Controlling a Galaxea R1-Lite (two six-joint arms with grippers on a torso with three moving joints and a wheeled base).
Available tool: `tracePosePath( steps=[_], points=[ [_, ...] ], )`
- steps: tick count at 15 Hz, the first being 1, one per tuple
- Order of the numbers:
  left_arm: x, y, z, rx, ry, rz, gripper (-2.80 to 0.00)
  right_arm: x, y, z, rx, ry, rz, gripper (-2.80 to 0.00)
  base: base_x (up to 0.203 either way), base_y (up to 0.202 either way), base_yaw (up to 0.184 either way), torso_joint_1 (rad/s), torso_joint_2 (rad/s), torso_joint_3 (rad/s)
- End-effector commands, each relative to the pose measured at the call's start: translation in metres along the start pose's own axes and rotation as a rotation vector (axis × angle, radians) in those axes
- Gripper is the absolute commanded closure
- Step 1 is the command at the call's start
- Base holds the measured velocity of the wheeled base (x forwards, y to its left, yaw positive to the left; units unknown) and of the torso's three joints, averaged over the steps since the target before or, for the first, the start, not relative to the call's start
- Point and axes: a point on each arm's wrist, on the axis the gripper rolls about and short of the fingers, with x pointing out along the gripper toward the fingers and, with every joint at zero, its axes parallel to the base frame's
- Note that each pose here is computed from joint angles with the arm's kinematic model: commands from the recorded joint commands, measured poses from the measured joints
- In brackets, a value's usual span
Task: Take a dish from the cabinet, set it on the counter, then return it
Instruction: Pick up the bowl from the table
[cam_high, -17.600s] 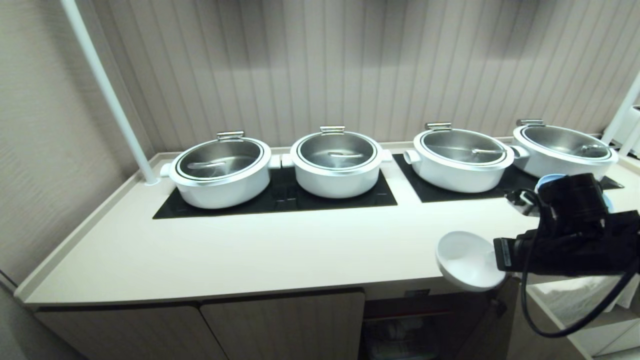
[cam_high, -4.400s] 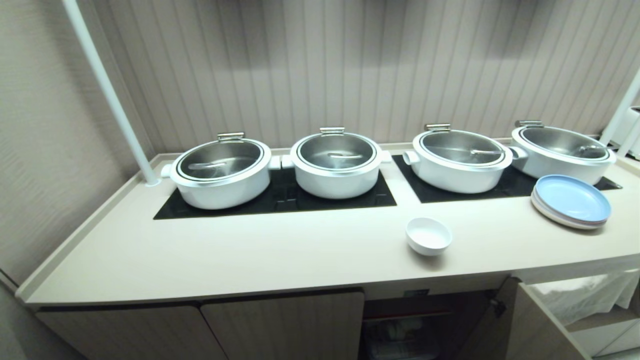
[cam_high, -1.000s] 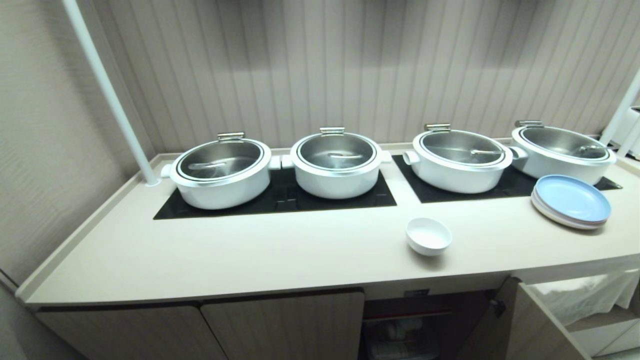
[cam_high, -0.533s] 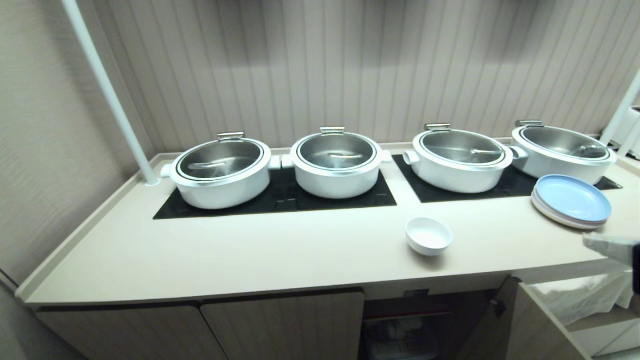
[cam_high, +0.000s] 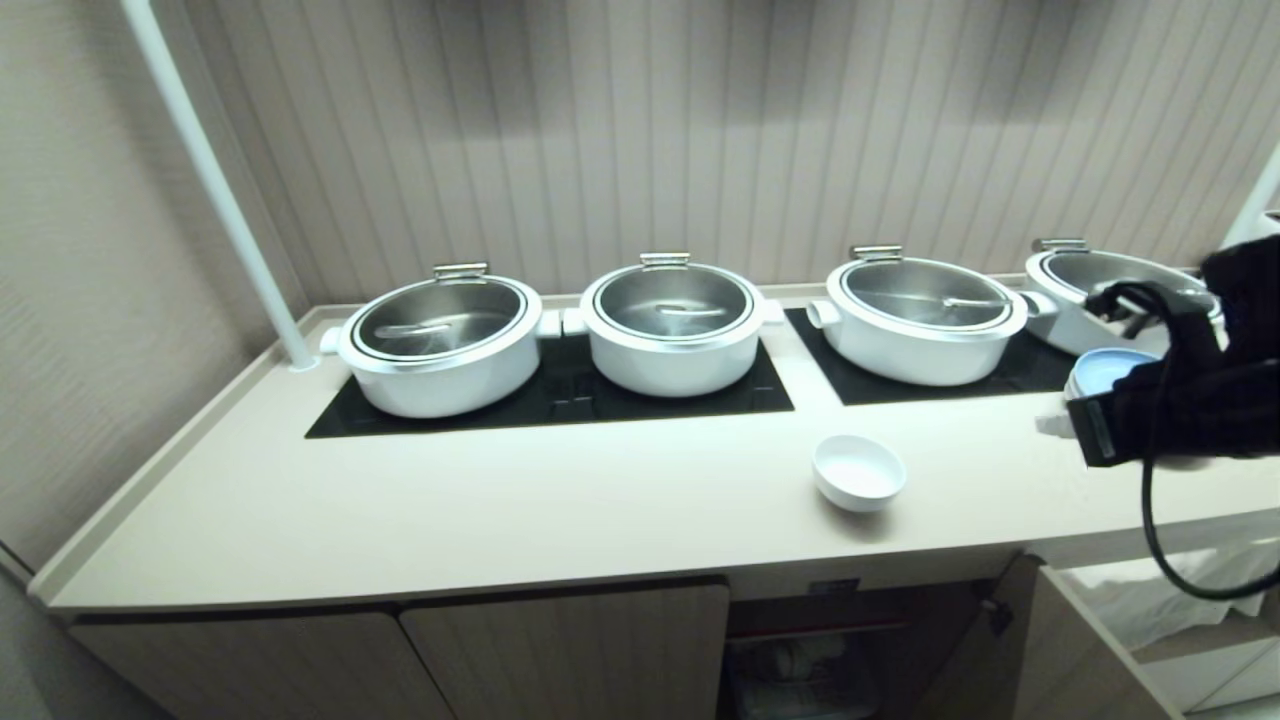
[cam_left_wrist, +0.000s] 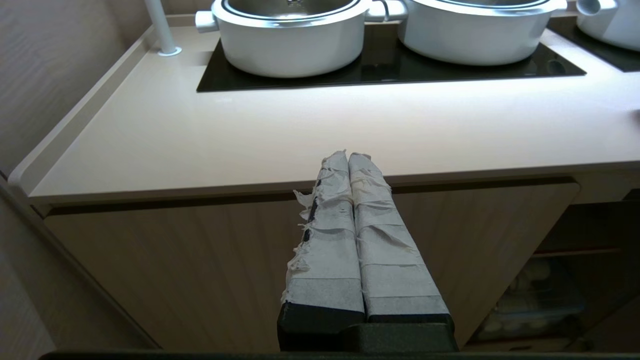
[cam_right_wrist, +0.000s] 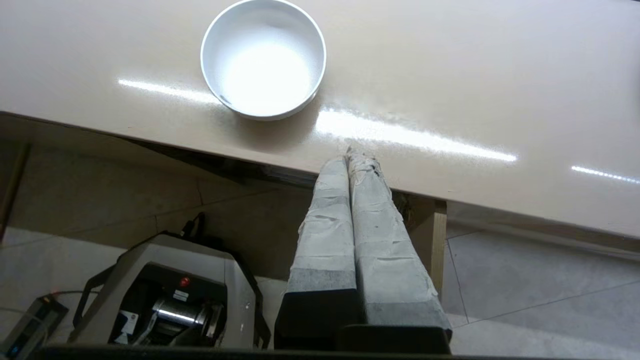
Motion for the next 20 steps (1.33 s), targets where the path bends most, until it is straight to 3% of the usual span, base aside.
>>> tracePosePath(
  steps=[1, 6, 9, 12, 15, 20],
  points=[
    [0.0, 0.0, 0.0, 0.0, -0.002, 0.001, 0.0, 0.038, 0.0, 0.004, -0.006, 0.068, 0.036, 0.0, 0.0, 0.0, 0.0, 0.0, 0.0, 0.0],
    [0.0, 0.0, 0.0, 0.0, -0.002, 0.0, 0.0, 0.06, 0.009, 0.037, -0.023, 0.197, 0.11, 0.0, 0.0, 0.0, 0.0, 0.0, 0.0, 0.0],
    [0.0, 0.0, 0.0, 0.0, -0.001, 0.0, 0.0, 0.064, 0.009, 0.05, -0.006, 0.361, 0.151, 0.0, 0.0, 0.0, 0.0, 0.0, 0.0, 0.0],
    [0.0, 0.0, 0.0, 0.001, -0.002, 0.0, 0.0, 0.085, 0.013, 0.046, 0.004, 0.532, 0.194, 0.0, 0.0, 0.0, 0.0, 0.0, 0.0, 0.0],
    [0.0, 0.0, 0.0, 0.0, -0.002, 0.0, 0.0, 0.107, 0.014, 0.04, 0.001, 0.581, 0.186, 0.0, 0.0, 0.0, 0.0, 0.0, 0.0, 0.0],
    [0.0, 0.0, 0.0, 0.0, 0.0, 0.001, 0.0, 0.13, 0.011, 0.043, -0.007, 0.572, 0.165, 0.0, 0.0, 0.0, 0.0, 0.0, 0.0, 0.0]
  ],
)
